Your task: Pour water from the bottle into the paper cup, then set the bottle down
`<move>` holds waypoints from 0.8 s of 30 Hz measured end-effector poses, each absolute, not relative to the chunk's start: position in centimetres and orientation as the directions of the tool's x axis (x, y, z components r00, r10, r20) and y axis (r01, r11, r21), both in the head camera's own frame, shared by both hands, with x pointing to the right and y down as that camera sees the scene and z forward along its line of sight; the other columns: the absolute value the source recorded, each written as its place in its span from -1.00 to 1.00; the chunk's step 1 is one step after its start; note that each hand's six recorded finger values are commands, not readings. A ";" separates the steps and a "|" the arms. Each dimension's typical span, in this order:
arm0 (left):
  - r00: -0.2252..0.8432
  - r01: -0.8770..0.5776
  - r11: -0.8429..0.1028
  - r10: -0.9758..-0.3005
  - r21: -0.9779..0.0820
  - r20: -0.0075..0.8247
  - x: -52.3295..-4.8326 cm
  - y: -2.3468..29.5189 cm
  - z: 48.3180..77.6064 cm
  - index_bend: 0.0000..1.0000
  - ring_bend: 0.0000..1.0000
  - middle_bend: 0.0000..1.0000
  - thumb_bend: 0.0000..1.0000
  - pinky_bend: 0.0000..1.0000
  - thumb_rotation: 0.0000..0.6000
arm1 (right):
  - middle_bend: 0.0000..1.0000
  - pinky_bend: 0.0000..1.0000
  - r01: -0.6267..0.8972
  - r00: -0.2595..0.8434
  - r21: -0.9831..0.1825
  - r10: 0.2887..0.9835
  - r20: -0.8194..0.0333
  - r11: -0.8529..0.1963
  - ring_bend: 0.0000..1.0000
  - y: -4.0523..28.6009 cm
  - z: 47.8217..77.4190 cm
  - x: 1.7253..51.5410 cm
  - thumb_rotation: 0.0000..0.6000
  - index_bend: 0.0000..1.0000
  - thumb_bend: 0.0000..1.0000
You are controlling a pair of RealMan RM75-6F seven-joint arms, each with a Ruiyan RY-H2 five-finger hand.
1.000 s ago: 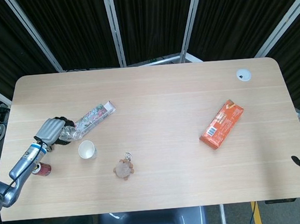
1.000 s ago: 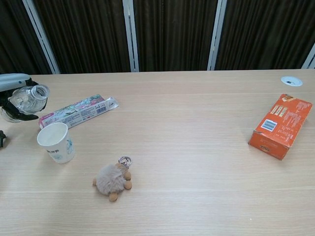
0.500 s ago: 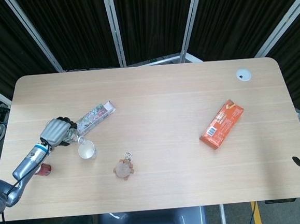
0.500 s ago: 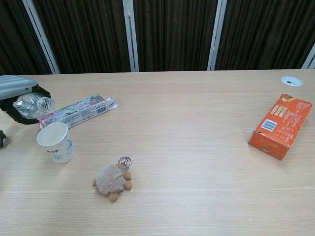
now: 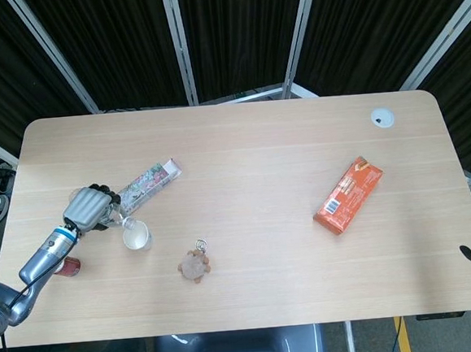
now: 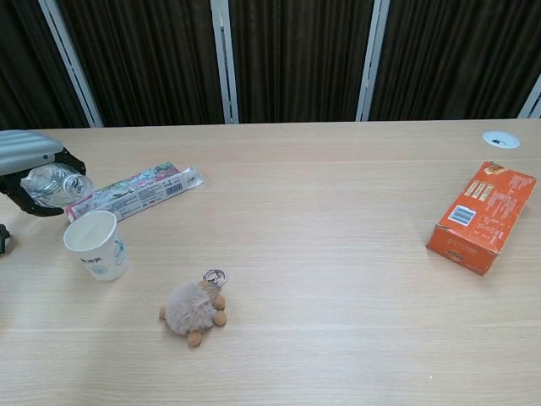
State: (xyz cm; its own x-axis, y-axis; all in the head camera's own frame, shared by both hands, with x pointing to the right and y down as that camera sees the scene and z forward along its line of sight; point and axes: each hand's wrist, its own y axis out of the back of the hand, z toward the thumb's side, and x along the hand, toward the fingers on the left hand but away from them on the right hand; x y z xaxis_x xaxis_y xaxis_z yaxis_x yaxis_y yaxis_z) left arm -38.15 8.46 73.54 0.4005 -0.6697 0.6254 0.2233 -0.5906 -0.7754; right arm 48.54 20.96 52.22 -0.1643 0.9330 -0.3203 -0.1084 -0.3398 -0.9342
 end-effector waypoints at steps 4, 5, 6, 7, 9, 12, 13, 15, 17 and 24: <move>0.395 0.252 -0.577 -0.671 -0.777 0.627 -38.7 8.4 73.5 0.24 -0.38 -0.01 0.00 -0.31 1.00 | -1.00 -1.00 -0.110 -0.164 -0.934 0.933 -0.320 -0.339 -1.00 21.0 52.2 48.5 1.00 -1.00 -1.00; 0.394 0.257 -0.575 -0.672 -0.777 0.628 -38.8 8.4 73.5 0.24 -0.38 0.00 0.00 -0.31 1.00 | -1.00 -1.00 -0.110 -0.164 -0.934 0.933 -0.319 -0.339 -1.00 21.0 52.2 48.5 1.00 -1.00 -1.00; 0.393 0.265 -0.571 -0.672 -0.777 0.628 -38.9 8.4 73.4 0.24 -0.38 0.00 0.00 -0.31 1.00 | -1.00 -1.00 -0.110 -0.164 -0.934 0.933 -0.320 -0.339 -1.00 21.0 52.2 48.5 1.00 -1.00 -1.00; 0.392 0.272 -0.567 -0.673 -0.777 0.628 -39.1 8.3 73.4 0.24 -0.38 0.00 0.00 -0.31 1.00 | -1.00 -1.00 -0.110 -0.165 -0.934 0.933 -0.320 -0.340 -1.00 21.0 52.3 48.5 1.00 -1.00 -1.00; 0.392 0.290 -0.556 -0.673 -0.779 0.627 -39.3 8.3 73.3 0.24 -0.38 0.00 0.00 -0.31 1.00 | -1.00 -1.00 -0.111 -0.165 -0.934 0.933 -0.320 -0.340 -1.00 21.0 52.3 48.6 1.00 -1.00 -1.00; 0.401 0.311 -0.540 -0.671 -0.782 0.623 -39.3 8.5 73.2 0.24 -0.38 0.00 0.00 -0.31 1.00 | -1.00 -1.00 -0.110 -0.165 -0.935 0.934 -0.318 -0.337 -1.00 21.0 52.2 48.6 1.00 -1.00 -1.00; 0.404 0.318 -0.535 -0.671 -0.783 0.622 -39.4 8.5 73.2 0.24 -0.38 0.00 0.00 -0.31 1.00 | -1.00 -1.00 -0.110 -0.165 -0.935 0.934 -0.317 -0.337 -1.00 21.0 52.2 48.6 1.00 -1.00 -1.00; 0.411 0.335 -0.519 -0.671 -0.787 0.617 -39.4 8.5 73.1 0.24 -0.38 0.00 0.00 -0.31 1.00 | -1.00 -1.00 -0.112 -0.165 -0.934 0.933 -0.318 -0.339 -1.00 21.0 52.2 48.6 1.00 -1.00 -1.00; 0.416 0.344 -0.507 -0.672 -0.790 0.613 -39.4 8.5 73.0 0.24 -0.38 0.00 0.00 -0.31 1.00 | -1.00 -1.00 -0.111 -0.165 -0.934 0.933 -0.319 -0.339 -1.00 21.0 52.2 48.6 1.00 -1.00 -1.00; 0.415 0.363 -0.495 -0.673 -0.790 0.613 -39.3 8.4 73.0 0.24 -0.38 0.00 0.00 -0.31 1.00 | -1.00 -1.00 -0.112 -0.165 -0.934 0.933 -0.320 -0.340 -1.00 21.0 52.3 48.5 1.00 -1.00 -1.00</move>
State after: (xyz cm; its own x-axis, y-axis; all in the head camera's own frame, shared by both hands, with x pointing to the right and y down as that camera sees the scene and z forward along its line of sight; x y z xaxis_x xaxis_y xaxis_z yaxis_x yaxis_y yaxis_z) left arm -39.28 8.37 73.01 0.4149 -0.6728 0.6125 0.3630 -0.4949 -0.7895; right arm 48.54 20.97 52.27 -0.1654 0.9330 -0.3195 -0.1124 -0.3397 -0.9338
